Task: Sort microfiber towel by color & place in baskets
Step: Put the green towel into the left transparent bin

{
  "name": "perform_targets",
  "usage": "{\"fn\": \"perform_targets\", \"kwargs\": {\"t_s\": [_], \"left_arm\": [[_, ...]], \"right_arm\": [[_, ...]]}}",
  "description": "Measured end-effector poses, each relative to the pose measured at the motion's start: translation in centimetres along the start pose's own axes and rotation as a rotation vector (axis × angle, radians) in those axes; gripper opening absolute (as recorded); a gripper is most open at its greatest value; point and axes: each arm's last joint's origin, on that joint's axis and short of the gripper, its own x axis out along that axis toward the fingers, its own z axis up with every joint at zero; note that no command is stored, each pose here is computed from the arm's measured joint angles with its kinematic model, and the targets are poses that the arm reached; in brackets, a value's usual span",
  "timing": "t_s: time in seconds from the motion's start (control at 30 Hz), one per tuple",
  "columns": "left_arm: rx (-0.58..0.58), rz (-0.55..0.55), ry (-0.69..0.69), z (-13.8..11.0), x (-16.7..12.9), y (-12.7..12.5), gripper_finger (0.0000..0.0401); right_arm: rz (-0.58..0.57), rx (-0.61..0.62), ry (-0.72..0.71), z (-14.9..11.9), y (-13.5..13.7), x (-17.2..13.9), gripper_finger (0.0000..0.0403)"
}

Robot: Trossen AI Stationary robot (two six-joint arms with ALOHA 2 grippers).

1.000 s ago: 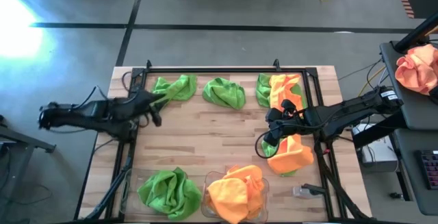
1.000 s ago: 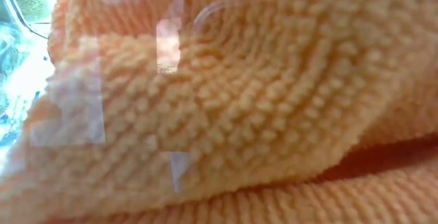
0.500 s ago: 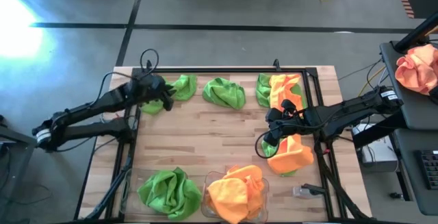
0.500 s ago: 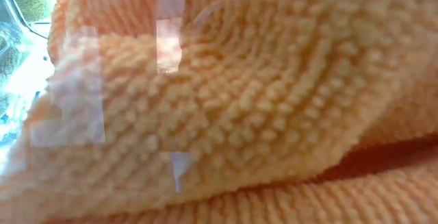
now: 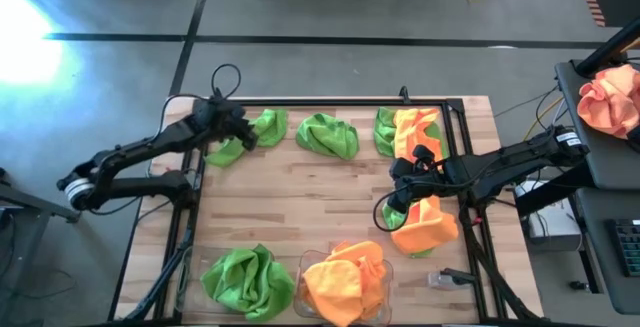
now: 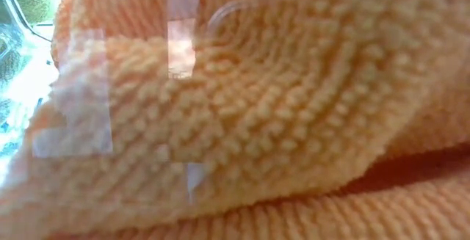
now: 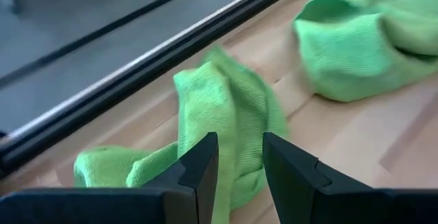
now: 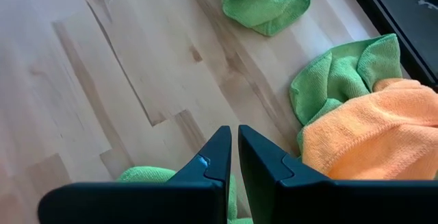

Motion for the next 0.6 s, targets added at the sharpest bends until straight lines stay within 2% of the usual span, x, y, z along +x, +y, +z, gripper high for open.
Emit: {"fn": "perform_targets", "kwargs": {"t_s": [0.27, 0.6], "left_arm": [[-0.038, 0.025, 0.077, -0.5, 2.6, 0.2, 0.0128], [-0.057, 0.083, 0.156, -1.3, 4.5, 0.2, 0.0147]], "right_arm": [[0.000, 0.004, 0.000, 0.0, 0.0, 0.0, 0.0022], [0.001, 0.004, 0.000, 0.0, 0.0, 0.0, 0.0022]]}}
